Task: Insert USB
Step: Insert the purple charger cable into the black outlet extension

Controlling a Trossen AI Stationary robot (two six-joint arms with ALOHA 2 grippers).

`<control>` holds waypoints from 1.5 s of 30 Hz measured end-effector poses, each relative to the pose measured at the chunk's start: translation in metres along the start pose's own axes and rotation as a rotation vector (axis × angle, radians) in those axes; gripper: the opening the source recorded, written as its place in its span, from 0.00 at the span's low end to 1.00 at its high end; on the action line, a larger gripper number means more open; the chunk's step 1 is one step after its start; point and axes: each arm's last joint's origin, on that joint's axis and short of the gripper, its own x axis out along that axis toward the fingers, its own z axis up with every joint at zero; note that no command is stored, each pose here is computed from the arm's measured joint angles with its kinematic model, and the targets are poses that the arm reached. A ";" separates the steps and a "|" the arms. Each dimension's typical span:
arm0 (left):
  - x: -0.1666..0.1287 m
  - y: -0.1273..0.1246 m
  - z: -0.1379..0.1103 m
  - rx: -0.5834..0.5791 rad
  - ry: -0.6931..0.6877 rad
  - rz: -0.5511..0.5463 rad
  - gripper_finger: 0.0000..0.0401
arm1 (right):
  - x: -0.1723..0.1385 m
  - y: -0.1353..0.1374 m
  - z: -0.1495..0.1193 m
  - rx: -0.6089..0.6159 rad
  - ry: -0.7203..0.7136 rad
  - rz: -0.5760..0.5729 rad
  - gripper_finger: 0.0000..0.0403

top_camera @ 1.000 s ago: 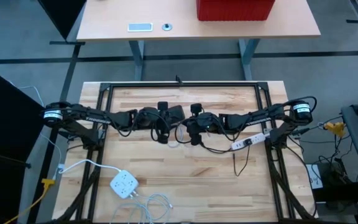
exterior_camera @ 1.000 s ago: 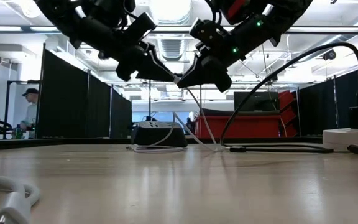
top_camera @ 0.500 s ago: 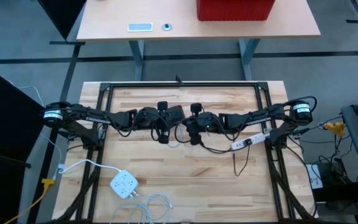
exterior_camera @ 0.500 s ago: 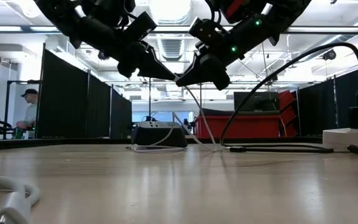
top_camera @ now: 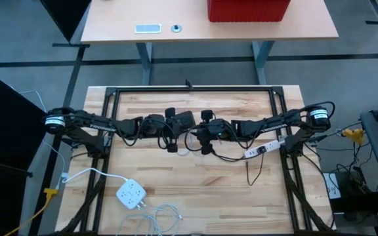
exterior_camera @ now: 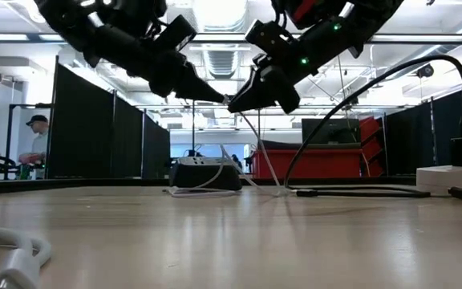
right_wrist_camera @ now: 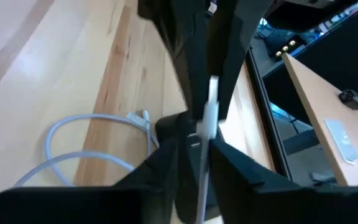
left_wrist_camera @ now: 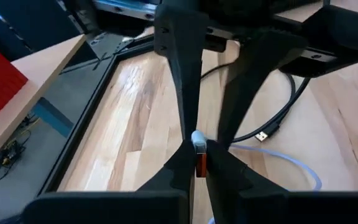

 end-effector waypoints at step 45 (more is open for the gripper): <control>-0.046 -0.007 0.001 -0.023 -0.558 -0.167 0.04 | -0.009 -0.004 0.014 0.128 -0.696 0.080 0.12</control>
